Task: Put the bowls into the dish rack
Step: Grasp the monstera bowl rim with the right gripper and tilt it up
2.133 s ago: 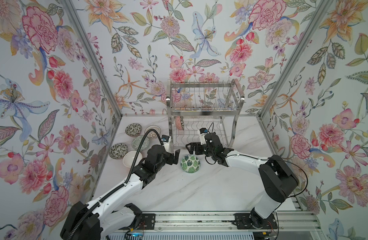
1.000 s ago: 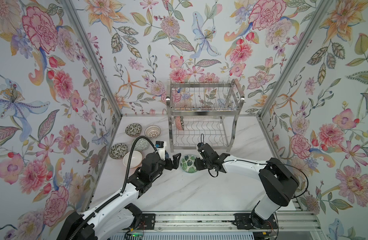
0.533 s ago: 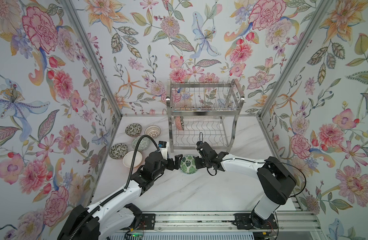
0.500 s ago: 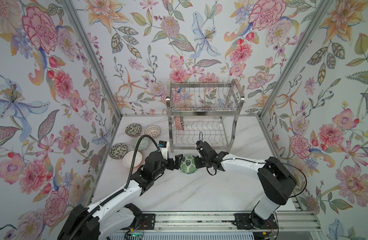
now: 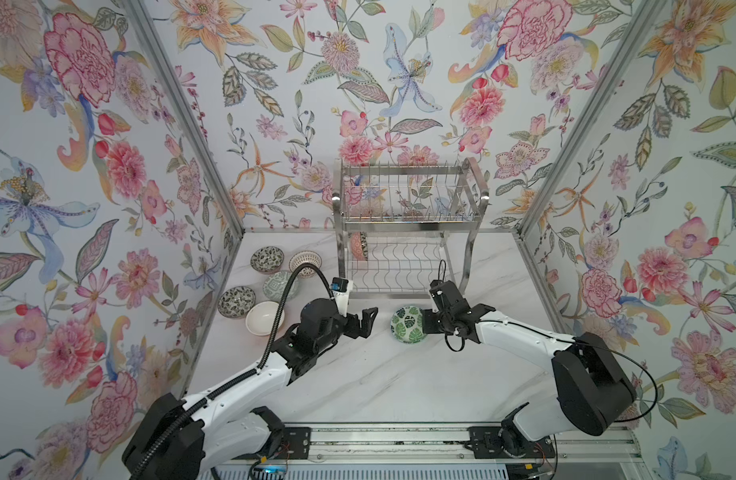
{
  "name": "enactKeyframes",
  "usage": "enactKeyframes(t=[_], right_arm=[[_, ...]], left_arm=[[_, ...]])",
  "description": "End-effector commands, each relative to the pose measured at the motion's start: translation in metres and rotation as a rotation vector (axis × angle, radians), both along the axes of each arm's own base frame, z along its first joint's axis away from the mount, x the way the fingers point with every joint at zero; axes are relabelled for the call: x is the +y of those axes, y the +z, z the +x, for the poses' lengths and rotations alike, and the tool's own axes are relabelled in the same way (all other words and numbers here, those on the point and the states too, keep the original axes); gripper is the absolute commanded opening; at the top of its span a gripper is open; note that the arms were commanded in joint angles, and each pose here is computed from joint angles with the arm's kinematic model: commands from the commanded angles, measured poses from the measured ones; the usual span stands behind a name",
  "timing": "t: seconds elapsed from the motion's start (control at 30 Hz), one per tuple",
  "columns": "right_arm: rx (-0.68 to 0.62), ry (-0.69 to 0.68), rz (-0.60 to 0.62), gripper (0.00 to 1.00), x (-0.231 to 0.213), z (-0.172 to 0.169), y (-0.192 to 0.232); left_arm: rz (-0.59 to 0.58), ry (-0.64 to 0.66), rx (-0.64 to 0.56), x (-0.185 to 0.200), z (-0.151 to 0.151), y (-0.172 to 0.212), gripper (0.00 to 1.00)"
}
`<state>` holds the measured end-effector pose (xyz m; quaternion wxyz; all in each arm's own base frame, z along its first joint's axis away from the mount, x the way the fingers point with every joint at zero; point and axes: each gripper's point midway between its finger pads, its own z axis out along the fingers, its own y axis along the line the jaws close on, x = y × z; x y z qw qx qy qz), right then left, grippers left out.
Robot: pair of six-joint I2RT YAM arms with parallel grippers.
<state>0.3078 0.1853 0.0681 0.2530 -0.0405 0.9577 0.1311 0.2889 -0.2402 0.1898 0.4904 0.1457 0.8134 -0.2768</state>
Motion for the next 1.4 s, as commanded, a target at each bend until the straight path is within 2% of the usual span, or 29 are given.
enactKeyframes(t=[0.0,0.23,0.37,0.47,0.8,1.0,1.37], right_arm=[[0.030,-0.024,0.040,0.00,-0.017,-0.007,-0.003],[0.080,-0.039,0.051,0.01,-0.028,-0.007,-0.019],[0.071,-0.044,0.058,0.20,-0.029,-0.001,-0.014],[0.079,-0.050,0.072,0.22,-0.030,0.002,-0.011],[0.007,-0.061,0.039,0.54,-0.037,0.006,0.024],[-0.045,-0.018,0.032,0.61,-0.016,0.003,0.045],[-0.011,0.084,0.023,0.65,0.052,-0.009,0.023]], left_arm=[[0.011,-0.019,-0.073,-0.011,0.005,0.020,0.99],[0.026,-0.037,-0.069,-0.021,0.005,0.019,0.99],[0.036,-0.037,-0.076,-0.021,0.003,0.019,0.99],[0.040,-0.041,-0.079,-0.021,0.002,0.019,0.99],[0.055,-0.092,-0.084,-0.030,-0.002,0.018,0.99],[0.071,-0.109,-0.052,-0.036,-0.005,0.007,0.99],[0.106,-0.078,0.008,-0.024,-0.011,-0.019,0.99]])
